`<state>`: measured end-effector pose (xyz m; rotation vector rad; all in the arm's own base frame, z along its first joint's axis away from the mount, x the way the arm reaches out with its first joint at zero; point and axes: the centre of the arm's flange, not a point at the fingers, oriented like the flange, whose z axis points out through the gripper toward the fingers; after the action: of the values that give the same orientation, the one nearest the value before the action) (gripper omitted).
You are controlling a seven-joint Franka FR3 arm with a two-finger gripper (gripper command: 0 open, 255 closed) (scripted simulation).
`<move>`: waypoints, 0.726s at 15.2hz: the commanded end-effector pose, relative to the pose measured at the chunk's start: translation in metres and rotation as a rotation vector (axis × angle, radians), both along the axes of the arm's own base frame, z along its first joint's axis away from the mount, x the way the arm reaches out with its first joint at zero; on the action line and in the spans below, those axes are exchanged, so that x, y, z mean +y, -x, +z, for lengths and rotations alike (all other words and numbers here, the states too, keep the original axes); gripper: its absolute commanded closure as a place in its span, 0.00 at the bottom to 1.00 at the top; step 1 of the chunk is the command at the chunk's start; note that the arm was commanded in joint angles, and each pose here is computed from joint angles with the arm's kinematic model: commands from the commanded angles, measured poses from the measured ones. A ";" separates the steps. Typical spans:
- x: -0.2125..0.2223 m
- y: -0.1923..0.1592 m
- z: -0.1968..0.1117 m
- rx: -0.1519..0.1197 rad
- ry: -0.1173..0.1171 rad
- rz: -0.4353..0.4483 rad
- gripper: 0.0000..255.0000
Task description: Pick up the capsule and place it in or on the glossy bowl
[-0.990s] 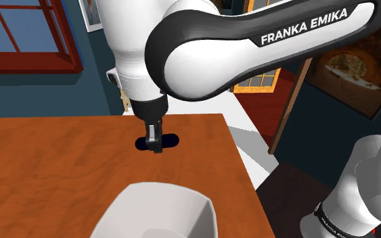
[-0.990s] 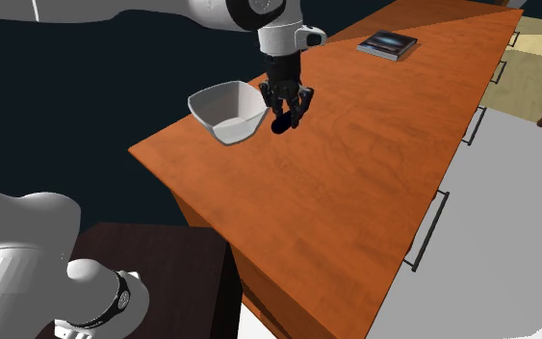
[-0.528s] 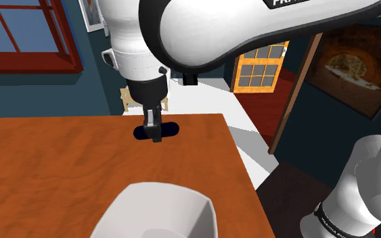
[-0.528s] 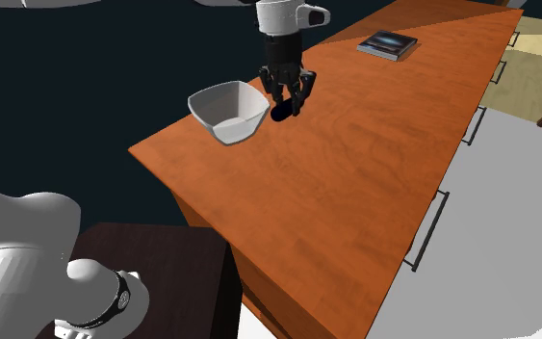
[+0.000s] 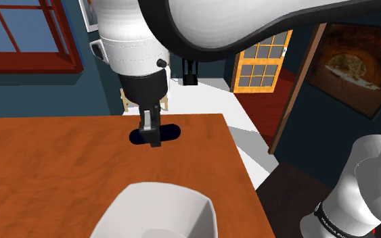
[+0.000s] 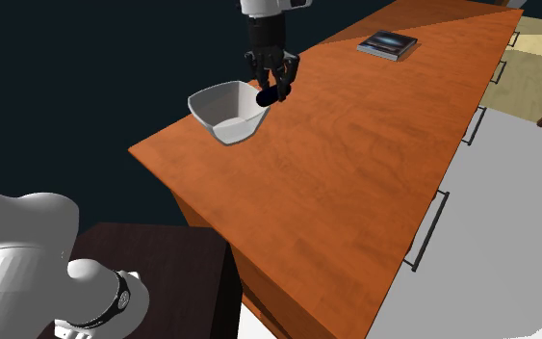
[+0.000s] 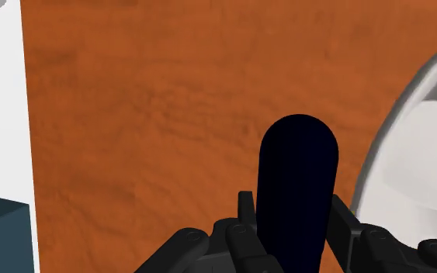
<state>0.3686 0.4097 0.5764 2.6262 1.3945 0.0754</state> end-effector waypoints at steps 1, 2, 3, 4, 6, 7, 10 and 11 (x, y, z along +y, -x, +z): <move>0.014 0.019 0.001 0.000 0.000 -0.001 1.00; 0.022 0.030 0.002 0.000 0.000 -0.001 1.00; 0.029 0.041 0.002 0.000 0.000 -0.001 1.00; 0.037 0.052 0.002 0.000 0.000 -0.001 1.00; 0.052 0.073 0.002 0.000 0.000 -0.001 1.00; 0.059 0.084 0.002 0.000 0.000 -0.001 1.00; 0.082 0.117 0.003 0.000 0.000 -0.001 1.00; 0.089 0.128 0.003 0.000 0.000 -0.001 1.00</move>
<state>0.2541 0.4930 0.5802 2.6260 1.3962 0.0754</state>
